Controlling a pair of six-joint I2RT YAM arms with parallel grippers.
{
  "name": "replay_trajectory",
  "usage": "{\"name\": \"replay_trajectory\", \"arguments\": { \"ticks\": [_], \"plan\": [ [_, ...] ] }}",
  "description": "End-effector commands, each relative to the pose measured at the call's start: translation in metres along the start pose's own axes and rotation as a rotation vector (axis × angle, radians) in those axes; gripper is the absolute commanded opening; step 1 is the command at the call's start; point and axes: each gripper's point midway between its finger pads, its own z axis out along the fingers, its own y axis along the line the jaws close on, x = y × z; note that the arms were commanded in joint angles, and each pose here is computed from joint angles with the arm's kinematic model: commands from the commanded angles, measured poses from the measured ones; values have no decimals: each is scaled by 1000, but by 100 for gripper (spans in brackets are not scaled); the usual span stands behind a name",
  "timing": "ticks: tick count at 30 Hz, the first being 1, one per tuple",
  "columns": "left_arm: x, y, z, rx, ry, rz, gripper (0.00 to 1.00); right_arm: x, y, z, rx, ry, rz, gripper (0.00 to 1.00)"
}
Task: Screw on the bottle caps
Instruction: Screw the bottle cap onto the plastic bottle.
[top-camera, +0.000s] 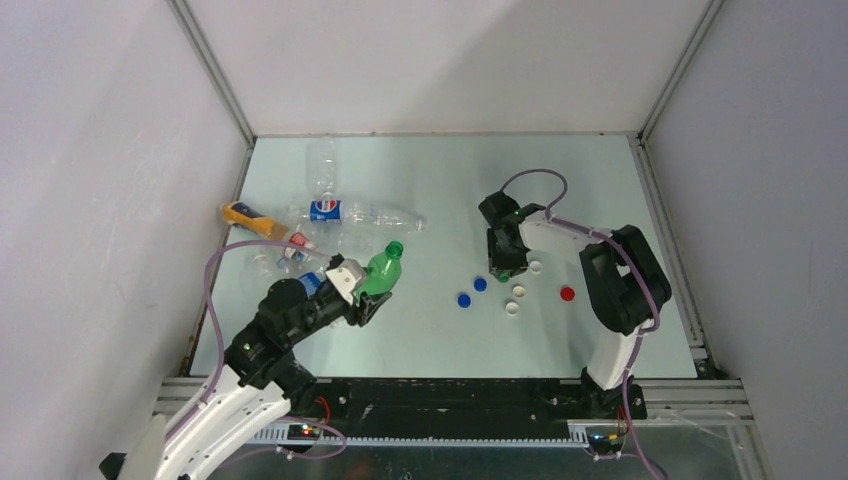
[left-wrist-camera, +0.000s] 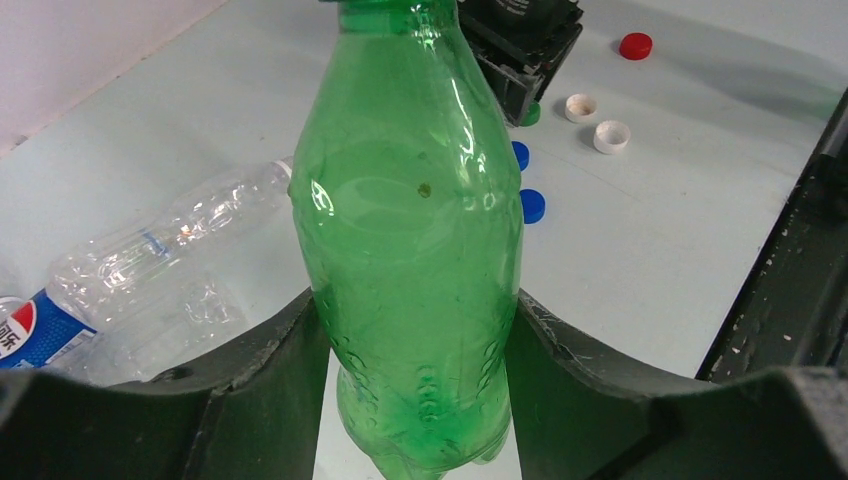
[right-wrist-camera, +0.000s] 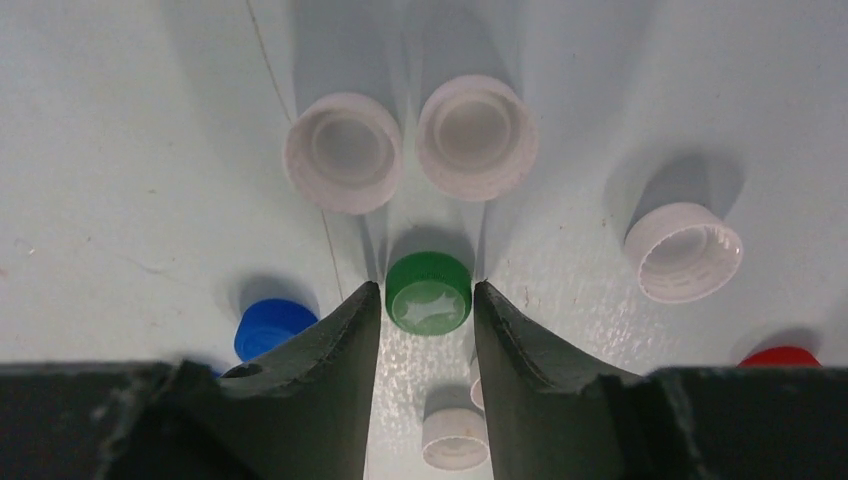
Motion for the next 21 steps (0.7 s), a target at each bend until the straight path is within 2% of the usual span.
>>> {"name": "replay_trajectory", "arguments": {
  "ticks": [1,5,11,16,21],
  "plan": [
    [-14,-5,0,42,-29,33,39,-20,3,5,32,-60,28,41],
    [-12,-7,1,55,-20,37,39,-16,-1,13,60,-43,19,38],
    [-11,-11,2,77,-17,39,39,-14,2,5,47,-40,7,27],
    [-10,-16,4,113,-6,43,38,-15,10,-32,1,-89,-54,19],
    [-13,-27,7,189,1,55,36,-17,23,-91,-126,-181,-146,17]
  ]
}}
